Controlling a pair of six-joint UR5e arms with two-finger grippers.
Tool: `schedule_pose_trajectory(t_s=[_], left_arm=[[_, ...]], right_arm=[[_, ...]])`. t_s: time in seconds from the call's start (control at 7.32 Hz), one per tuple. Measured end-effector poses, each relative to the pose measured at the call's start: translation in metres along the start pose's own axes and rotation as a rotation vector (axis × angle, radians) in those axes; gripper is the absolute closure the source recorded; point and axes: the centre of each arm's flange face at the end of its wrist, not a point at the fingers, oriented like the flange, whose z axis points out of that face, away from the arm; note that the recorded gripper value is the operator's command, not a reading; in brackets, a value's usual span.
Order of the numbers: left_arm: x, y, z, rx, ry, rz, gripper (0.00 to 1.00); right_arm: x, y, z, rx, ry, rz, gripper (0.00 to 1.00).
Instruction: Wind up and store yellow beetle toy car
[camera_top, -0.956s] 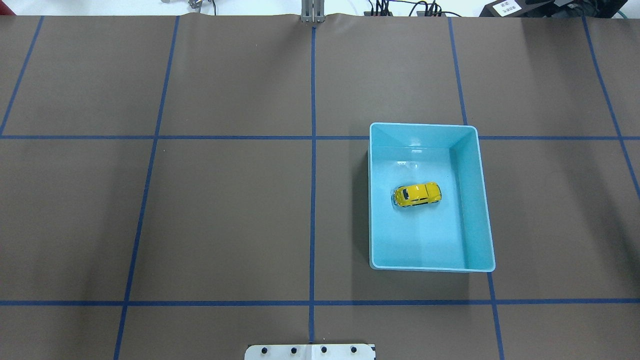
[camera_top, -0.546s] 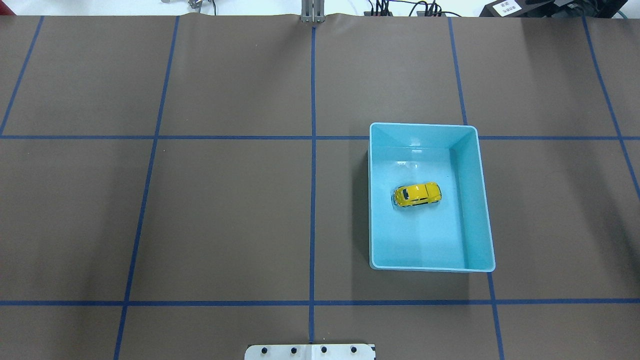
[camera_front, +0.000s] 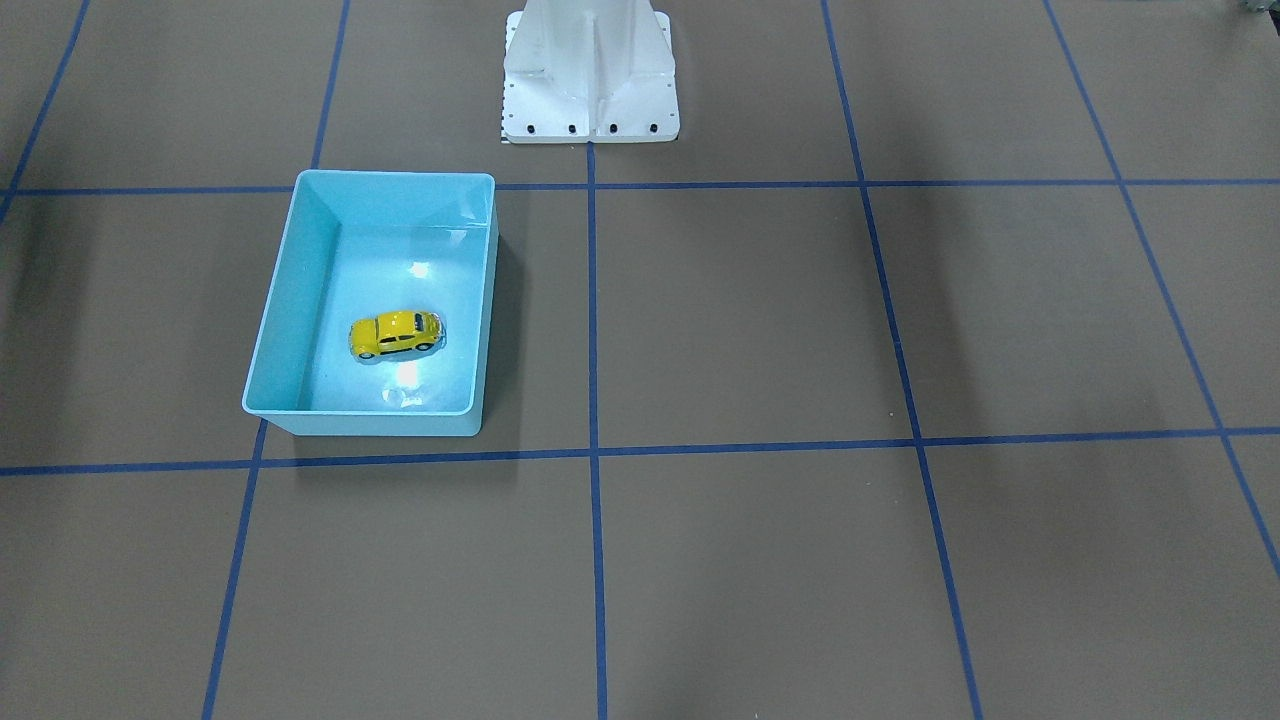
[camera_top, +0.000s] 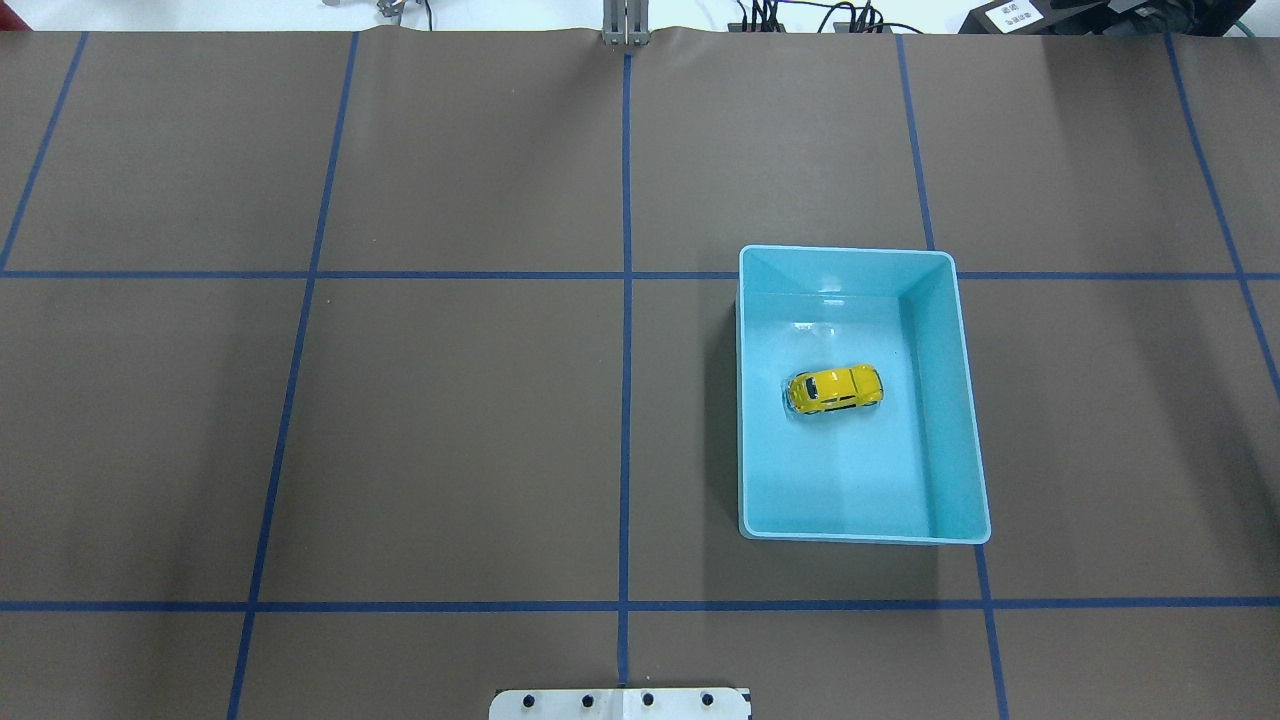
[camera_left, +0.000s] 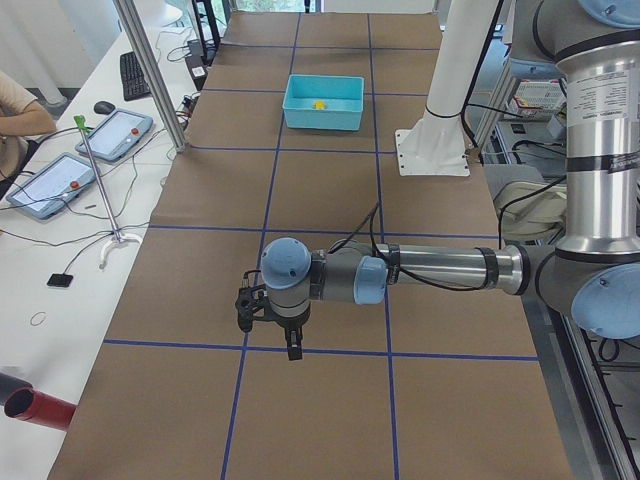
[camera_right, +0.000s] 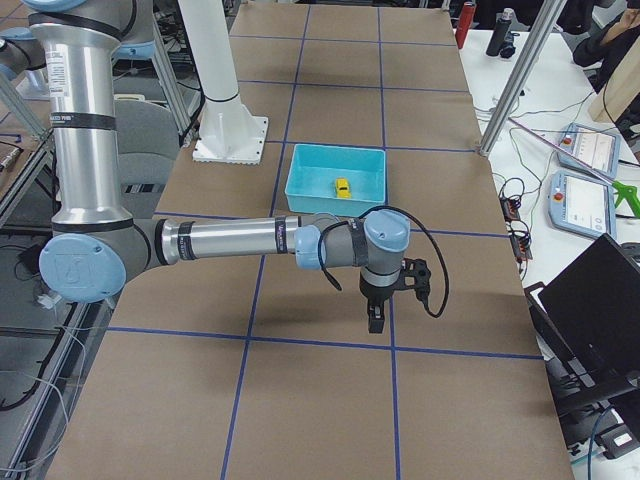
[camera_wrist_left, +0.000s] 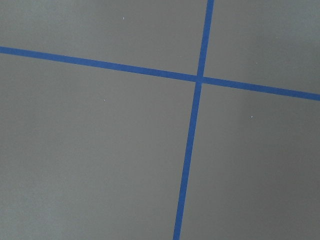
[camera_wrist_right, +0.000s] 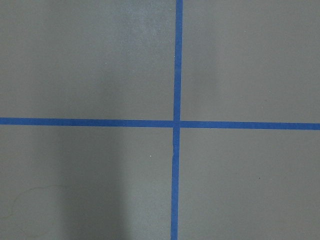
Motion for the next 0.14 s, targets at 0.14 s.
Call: schedule_pose_trajectory(t_s=[0.14], left_arm=[[0.0002, 0.0000, -0.0002, 0.000, 0.000, 0.000, 0.00]], right_arm=[[0.0005, 0.0006, 0.0002, -0.001, -0.001, 0.001, 0.00]])
